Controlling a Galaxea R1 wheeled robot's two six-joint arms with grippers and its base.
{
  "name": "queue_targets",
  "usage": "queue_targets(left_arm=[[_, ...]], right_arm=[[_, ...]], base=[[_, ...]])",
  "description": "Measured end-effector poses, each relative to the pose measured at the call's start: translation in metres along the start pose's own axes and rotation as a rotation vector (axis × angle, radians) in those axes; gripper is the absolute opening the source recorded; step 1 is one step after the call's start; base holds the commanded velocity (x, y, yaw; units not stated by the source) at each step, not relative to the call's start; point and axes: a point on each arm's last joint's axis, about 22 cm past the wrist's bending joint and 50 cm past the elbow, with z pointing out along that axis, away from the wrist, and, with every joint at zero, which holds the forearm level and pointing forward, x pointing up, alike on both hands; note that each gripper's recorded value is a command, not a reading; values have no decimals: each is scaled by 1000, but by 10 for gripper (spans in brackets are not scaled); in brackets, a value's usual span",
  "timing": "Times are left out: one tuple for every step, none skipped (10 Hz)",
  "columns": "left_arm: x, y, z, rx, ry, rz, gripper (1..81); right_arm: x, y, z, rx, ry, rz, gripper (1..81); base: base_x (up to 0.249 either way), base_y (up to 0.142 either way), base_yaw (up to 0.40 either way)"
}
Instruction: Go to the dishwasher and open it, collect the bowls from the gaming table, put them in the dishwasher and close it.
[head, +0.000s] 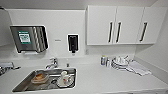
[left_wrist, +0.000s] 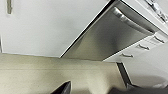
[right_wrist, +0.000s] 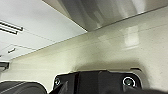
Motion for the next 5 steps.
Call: queue_targets(left_arm=[[20, -6, -2, 5, 29, 22, 811], [36, -7, -5, 2, 55, 38, 811], [45, -2, -3, -14, 71, 45, 811], [54, 5, 3, -36, 81, 51, 811], [69, 8, 11, -50, 94, 59, 811]], right_arm=[[5, 1, 6, 4, 9, -6, 811], [10, 3, 11, 8, 18, -13, 811], [15, 4, 17, 11, 25, -19, 811], [17, 7, 21, 11, 28, -20, 811], [15, 12, 26, 8, 18, -12, 811]], base=[[0, 0, 0], [0, 0, 0], [0, 0, 0], [0, 0, 0], [0, 0, 0]])
